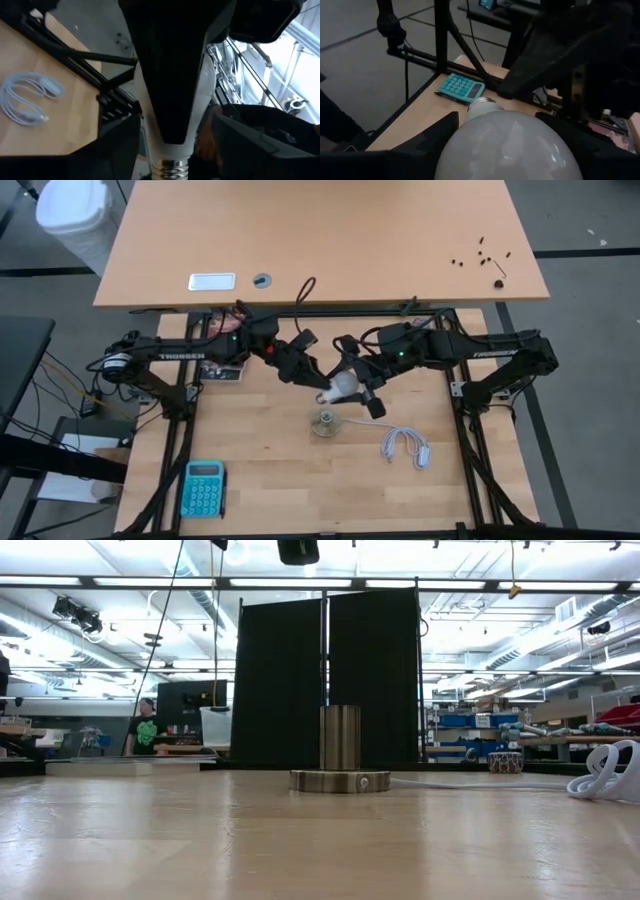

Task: Screw lightbulb
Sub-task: Insert the lightbulb into the desk lamp

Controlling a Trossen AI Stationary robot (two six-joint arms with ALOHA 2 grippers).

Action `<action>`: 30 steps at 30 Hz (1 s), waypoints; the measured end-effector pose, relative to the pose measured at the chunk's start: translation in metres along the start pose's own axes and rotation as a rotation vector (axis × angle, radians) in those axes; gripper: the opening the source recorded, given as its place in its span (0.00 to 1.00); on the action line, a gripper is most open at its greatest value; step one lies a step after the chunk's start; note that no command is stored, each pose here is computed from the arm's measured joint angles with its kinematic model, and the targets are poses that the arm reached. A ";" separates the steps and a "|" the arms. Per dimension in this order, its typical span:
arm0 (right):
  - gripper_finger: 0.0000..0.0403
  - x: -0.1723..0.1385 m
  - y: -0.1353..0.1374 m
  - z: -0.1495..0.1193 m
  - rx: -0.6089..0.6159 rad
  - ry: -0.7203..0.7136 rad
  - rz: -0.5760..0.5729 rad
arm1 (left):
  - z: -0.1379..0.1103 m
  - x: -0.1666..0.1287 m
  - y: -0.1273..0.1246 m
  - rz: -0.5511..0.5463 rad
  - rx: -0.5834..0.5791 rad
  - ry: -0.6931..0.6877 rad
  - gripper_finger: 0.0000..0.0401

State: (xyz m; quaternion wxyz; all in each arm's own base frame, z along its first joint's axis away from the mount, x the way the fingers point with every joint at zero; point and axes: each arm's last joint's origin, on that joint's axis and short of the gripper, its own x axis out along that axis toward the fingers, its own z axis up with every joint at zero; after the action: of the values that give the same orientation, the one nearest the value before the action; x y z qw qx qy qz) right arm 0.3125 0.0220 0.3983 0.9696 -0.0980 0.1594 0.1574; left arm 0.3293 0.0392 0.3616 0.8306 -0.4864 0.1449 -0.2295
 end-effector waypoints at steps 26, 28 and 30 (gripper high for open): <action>0.66 -0.027 0.007 -0.019 0.339 0.313 -0.041 | -0.033 -0.010 -0.002 0.312 0.312 0.094 0.59; 0.66 -0.025 0.004 -0.020 0.354 0.321 -0.058 | -0.040 -0.012 -0.013 0.381 0.376 0.058 0.58; 0.66 -0.020 0.002 -0.024 0.361 0.344 -0.061 | -0.050 -0.014 -0.019 0.483 0.429 0.043 0.57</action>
State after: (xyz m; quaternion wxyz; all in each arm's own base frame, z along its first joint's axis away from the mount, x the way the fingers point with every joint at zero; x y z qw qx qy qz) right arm 0.2870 0.0127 0.3826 0.9343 0.0467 0.3447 0.0778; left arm 0.2897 0.0016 0.3545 0.9413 -0.2467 0.2221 -0.0613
